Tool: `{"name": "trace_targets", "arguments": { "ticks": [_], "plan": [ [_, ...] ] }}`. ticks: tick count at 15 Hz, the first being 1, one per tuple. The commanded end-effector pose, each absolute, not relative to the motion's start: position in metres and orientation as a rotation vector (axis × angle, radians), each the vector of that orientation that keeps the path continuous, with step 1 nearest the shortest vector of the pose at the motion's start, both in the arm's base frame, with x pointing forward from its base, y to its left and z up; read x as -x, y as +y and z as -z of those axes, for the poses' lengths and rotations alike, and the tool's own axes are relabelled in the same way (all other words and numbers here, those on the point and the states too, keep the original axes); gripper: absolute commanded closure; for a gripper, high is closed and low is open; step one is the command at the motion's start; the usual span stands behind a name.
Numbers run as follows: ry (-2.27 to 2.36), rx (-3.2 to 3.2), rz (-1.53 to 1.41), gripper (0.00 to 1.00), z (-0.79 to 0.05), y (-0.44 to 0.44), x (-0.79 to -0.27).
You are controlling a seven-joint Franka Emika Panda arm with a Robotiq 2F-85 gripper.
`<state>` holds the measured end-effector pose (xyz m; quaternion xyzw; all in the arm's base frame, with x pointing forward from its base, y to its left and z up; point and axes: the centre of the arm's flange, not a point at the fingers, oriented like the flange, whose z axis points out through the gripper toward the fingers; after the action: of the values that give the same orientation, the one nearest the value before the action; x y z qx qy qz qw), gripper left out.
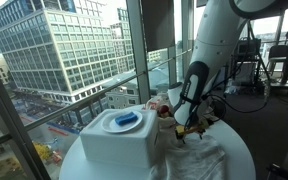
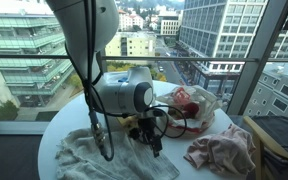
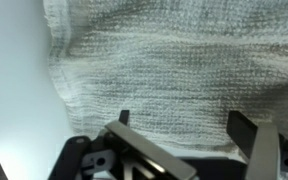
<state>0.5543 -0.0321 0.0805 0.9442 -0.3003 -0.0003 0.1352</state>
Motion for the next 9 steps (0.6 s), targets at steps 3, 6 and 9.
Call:
{"name": "trace_targets", "arguments": {
  "ticks": [3, 6, 9],
  "plan": [
    [-1.008, -2.63, -0.023, 0.0, -0.058, -0.052, -0.568],
    [-1.07, -2.562, -0.016, 0.0, -0.056, -0.067, -0.563],
    [-1.117, -2.515, 0.013, 0.0, -0.058, -0.077, -0.556]
  ]
}}
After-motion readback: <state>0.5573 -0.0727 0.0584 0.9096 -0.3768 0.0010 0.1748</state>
